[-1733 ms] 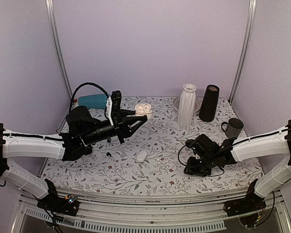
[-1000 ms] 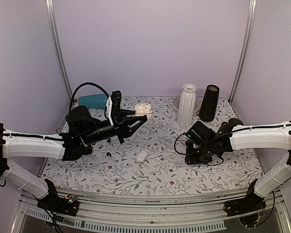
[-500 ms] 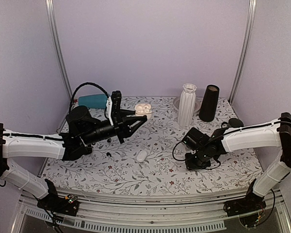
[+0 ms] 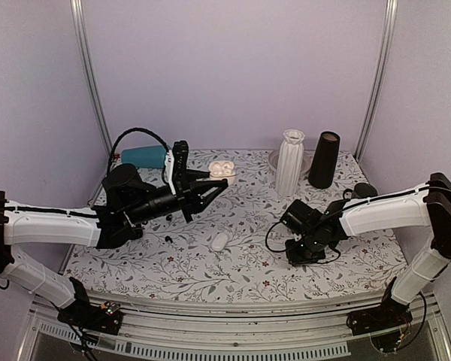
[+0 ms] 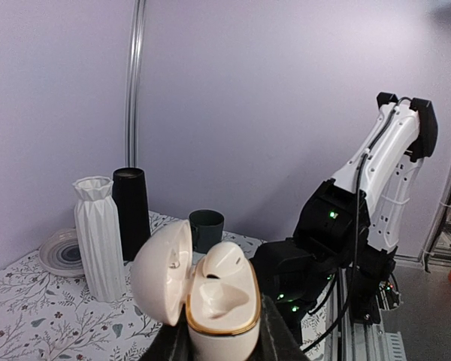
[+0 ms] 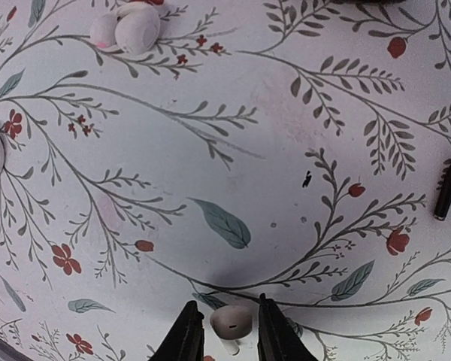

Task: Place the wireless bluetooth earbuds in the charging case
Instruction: Pick up the left earbud from the center of the board.

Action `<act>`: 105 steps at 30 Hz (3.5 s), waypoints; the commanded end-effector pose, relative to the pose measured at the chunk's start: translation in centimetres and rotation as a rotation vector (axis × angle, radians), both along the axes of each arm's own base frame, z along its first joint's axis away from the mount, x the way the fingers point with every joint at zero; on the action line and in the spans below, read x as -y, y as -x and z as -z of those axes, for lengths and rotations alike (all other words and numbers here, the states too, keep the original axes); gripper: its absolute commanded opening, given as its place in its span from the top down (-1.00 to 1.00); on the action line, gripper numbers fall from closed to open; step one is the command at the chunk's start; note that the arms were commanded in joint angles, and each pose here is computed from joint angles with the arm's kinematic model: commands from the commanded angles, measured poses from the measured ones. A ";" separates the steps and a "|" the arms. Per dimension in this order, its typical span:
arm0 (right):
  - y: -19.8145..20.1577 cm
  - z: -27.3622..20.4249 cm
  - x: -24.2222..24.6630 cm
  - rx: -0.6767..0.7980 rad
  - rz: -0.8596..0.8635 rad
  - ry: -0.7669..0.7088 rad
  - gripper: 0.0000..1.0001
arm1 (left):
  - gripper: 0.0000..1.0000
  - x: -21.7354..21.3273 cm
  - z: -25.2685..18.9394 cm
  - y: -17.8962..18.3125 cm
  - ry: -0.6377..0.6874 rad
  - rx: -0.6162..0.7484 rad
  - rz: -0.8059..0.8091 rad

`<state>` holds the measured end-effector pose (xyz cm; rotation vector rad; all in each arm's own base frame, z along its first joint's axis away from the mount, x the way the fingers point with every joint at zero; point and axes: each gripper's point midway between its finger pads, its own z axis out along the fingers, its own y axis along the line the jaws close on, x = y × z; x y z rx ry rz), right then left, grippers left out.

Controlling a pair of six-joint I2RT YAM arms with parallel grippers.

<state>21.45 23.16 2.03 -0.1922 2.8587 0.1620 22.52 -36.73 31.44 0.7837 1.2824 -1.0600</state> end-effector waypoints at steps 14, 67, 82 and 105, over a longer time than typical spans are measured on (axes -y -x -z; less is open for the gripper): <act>0.2 0.5 -0.7 -0.008 -0.236 0.126 0.46 | 1.00 -0.3 -1.3 -0.4 0.018 0.032 -0.010; 2.8 1.6 -0.6 -0.099 -0.304 0.084 0.40 | 1.00 -0.1 -1.6 -0.4 0.020 0.026 0.003; 3.1 2.7 0.6 -0.132 -0.299 0.150 0.55 | 1.00 -0.1 -1.6 -0.4 0.017 0.024 0.005; -0.4 -0.8 -2.2 0.027 -0.158 -0.005 0.79 | 1.00 0.1 -0.3 -1.3 -0.004 0.004 -0.026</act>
